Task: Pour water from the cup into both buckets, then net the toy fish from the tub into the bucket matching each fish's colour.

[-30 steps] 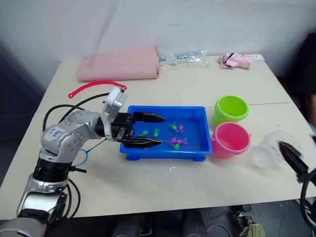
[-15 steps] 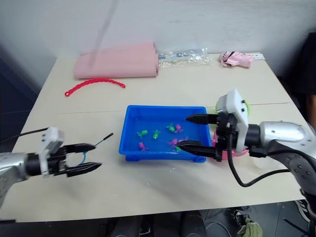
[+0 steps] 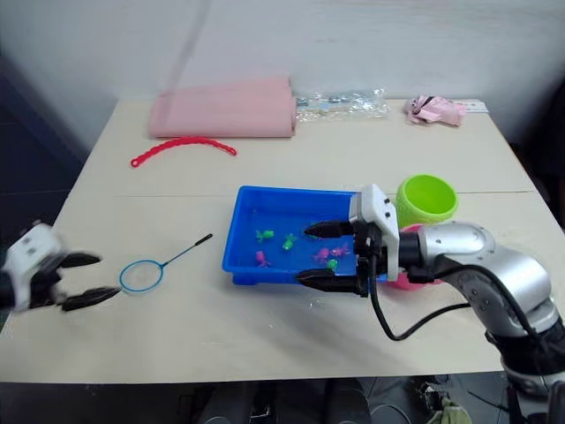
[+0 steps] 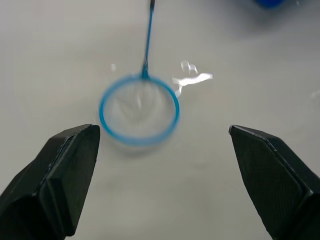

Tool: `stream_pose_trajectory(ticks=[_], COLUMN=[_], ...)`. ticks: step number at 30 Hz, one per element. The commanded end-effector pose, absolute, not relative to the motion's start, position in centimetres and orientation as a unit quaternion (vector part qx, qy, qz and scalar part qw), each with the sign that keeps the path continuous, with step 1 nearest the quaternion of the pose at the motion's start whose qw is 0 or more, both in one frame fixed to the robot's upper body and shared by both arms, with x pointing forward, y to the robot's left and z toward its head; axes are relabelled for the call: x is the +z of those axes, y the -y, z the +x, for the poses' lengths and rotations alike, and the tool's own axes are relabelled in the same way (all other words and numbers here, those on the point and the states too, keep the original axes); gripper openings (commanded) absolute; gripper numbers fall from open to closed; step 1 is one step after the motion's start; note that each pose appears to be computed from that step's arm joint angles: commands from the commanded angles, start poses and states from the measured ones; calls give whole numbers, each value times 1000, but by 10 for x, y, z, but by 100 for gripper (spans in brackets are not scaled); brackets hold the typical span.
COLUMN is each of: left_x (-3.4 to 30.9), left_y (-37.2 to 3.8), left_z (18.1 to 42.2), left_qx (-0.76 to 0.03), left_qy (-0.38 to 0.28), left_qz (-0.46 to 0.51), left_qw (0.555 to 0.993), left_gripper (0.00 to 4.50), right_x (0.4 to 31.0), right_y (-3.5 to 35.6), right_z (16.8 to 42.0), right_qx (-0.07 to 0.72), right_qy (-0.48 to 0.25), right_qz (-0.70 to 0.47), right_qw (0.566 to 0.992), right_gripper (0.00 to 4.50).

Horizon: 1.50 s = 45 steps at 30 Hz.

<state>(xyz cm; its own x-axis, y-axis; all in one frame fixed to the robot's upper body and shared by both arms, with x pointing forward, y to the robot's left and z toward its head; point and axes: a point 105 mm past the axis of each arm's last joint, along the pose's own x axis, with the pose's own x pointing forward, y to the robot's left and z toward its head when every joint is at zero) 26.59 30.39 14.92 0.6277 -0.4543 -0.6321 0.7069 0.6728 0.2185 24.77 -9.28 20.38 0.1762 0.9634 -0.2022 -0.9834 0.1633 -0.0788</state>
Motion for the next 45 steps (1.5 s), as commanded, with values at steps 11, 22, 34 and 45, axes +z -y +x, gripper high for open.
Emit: stream_pose_trajectory(ticks=[11,22,34,45], left_x=[126,94,74,150], left_y=[-282,-278,-262,-283], left_z=[340,352,362,362], left_qx=[-359,-359,-366,-376], left_qy=[-378,-414,-399,-315], left_qz=[294,334,336,321], left_qw=[801,767,771,810], left_gripper=[450,424,3,3], right_x=[207,203,206,223], right_y=[93,94,100,107], right_z=[226,222,226,226], right_qx=[590,561,552,583], right_qy=[-13,-9,-10,-30], right_qz=[-103,-105,-122,-131], right_qw=[801,821,825,801], right_gripper=[444,448,450,450])
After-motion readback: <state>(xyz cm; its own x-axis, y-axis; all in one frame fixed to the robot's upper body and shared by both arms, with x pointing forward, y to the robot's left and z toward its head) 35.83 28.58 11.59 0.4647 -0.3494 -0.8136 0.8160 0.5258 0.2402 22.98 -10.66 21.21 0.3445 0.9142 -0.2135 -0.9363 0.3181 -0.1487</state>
